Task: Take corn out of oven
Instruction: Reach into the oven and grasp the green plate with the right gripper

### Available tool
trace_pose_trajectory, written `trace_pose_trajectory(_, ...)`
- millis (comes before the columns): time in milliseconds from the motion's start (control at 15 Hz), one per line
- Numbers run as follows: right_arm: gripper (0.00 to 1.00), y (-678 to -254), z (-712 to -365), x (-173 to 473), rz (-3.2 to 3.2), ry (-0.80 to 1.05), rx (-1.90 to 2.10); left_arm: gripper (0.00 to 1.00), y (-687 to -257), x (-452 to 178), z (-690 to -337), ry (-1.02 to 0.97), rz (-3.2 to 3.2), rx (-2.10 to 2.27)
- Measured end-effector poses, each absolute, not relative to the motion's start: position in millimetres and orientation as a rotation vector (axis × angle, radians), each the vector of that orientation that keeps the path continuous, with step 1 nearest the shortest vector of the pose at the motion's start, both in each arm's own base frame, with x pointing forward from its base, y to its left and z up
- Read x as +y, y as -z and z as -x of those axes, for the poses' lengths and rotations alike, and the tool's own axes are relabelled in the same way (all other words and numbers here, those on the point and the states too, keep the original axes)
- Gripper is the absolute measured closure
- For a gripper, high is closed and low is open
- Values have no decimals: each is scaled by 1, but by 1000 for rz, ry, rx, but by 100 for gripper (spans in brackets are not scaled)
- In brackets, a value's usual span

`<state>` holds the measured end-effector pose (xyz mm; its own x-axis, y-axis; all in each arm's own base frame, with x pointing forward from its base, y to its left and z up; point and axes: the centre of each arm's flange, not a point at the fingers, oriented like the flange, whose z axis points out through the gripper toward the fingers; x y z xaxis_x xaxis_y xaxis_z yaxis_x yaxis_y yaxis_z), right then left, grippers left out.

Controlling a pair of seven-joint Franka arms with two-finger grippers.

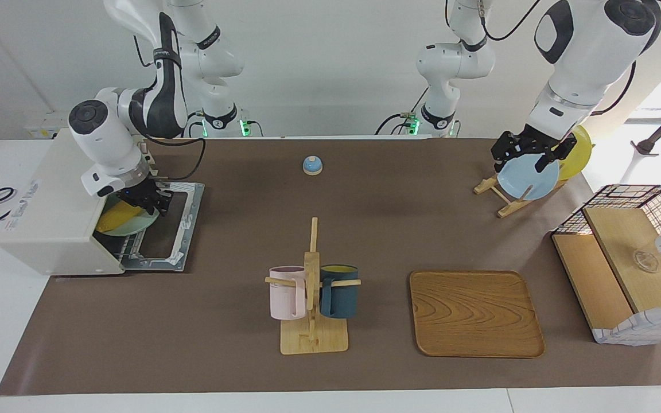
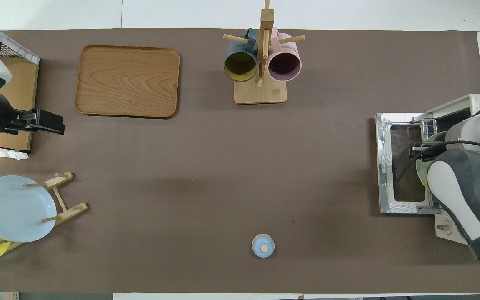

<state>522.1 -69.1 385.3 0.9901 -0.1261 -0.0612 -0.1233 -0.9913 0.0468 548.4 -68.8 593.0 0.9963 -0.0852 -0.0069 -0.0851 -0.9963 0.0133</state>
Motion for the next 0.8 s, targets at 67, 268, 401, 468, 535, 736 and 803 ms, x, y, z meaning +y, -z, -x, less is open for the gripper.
trace_pose_trajectory(67,66,-385,-521,-73,-3085,100,-199,0,-593,-69,-548,12,-3126,-133)
trace_pose_trajectory(268,66,-384,-518,-83,-3081,107,-225,0,-593,-69,-548,12,-3126,-133)
trace_pose_trajectory(401,67,-381,-516,-82,-3082,110,-224,0,-593,-69,-548,12,-3126,-133)
trace_pose_trajectory(468,67,-380,-515,-82,-3082,107,-223,0,-593,-69,-548,12,-3126,-133)
trace_pose_trajectory(535,68,-378,-514,-82,-3083,104,-222,0,-593,-69,-548,12,-3126,-133)
trace_pose_trajectory(736,69,-375,-513,-81,-3083,105,-219,0,-593,-69,-548,12,-3126,-133)
trace_pose_trajectory(803,69,-375,-513,-80,-3083,105,-219,0,-593,-69,-548,12,-3126,-133)
